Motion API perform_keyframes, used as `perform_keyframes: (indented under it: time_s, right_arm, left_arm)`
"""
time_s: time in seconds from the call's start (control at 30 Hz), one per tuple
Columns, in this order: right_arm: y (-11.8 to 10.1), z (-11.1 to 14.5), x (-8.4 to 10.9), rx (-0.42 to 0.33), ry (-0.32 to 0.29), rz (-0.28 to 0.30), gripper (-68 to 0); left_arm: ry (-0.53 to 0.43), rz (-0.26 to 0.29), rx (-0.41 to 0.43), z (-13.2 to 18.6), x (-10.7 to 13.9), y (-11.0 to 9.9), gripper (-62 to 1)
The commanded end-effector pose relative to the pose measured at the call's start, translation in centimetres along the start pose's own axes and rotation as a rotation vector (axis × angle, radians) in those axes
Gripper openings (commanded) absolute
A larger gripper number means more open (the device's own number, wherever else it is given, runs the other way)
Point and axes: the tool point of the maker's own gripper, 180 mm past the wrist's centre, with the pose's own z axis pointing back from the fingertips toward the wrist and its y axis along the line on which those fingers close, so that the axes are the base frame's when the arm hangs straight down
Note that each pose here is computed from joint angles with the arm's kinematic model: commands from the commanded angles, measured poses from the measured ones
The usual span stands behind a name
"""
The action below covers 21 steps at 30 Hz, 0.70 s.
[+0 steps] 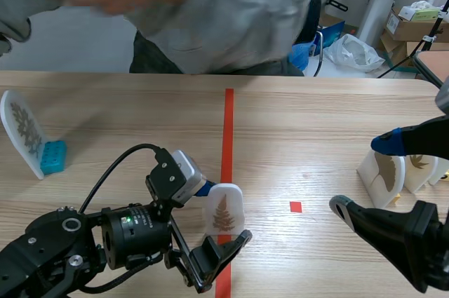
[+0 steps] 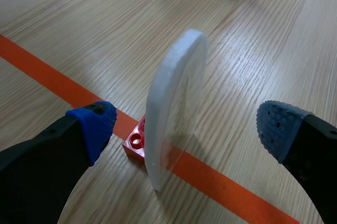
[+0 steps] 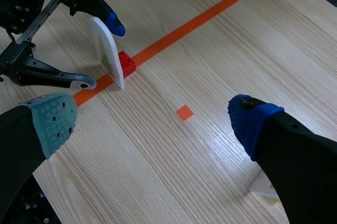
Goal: Do the leaf sorting experiment
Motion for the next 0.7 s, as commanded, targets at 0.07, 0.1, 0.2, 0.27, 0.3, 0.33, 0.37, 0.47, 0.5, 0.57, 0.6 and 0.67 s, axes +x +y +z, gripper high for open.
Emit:
perform_keyframes:
  time_s: [0.07, 0.1, 0.2, 0.27, 0.3, 0.33, 0.37, 0.47, 0.5, 0.57, 0.6, 0.67]
  right_arm:
    - [-0.19, 0.03, 0.89, 0.007, -0.025, 0.019, -8.6]
    - [-0.19, 0.03, 0.89, 0.007, -0.025, 0.019, -8.6]
    - [-0.19, 0.03, 0.89, 0.007, -0.025, 0.019, -8.6]
    - [-0.19, 0.03, 0.89, 0.007, -0.025, 0.019, -8.6]
    - [-0.19, 0.03, 0.89, 0.007, -0.025, 0.019, -8.6]
    - [-0.19, 0.03, 0.89, 0.007, -0.025, 0.019, -8.6]
    - [-0.19, 0.03, 0.89, 0.007, -0.025, 0.019, -8.6]
    - [-0.19, 0.03, 0.89, 0.007, -0.025, 0.019, -8.6]
    - [-0.19, 0.03, 0.89, 0.007, -0.025, 0.019, -8.6]
    - [-0.19, 0.03, 0.89, 0.007, -0.025, 0.019, -8.6]
    - [-0.19, 0.03, 0.89, 0.007, -0.025, 0.019, -8.6]
    - [-0.19, 0.03, 0.89, 0.007, -0.025, 0.019, -8.6]
  left_arm:
    - [-0.035, -0.01, 0.009, 0.06, 1.1, 0.52, -4.3]
    - [-0.035, -0.01, 0.009, 0.06, 1.11, 0.52, -4.3]
    - [-0.032, -0.018, 0.007, 0.06, 1.05, 0.49, -4.3]
    - [-0.032, -0.019, 0.007, 0.06, 1.05, 0.48, -4.4]
    - [-0.032, -0.019, 0.007, 0.06, 1.06, 0.48, -4.4]
    - [-0.034, -0.019, 0.007, 0.06, 1.08, 0.48, -4.6]
    - [-0.036, -0.019, 0.006, 0.06, 1.13, 0.48, -6.7]
    - [-0.039, -0.019, 0.007, 0.06, 1.18, 0.49, -18.8]
    - [-0.039, -0.02, 0.009, 0.06, 1.18, 0.53, -22.9]
    - [-0.04, -0.021, 0.014, 0.06, 1.19, 0.61, -30.5]
    - [-0.041, -0.021, 0.014, 0.06, 1.21, 0.62, -34.3]
    - [-0.044, -0.021, 0.014, 0.07, 1.27, 0.62, -41.0]
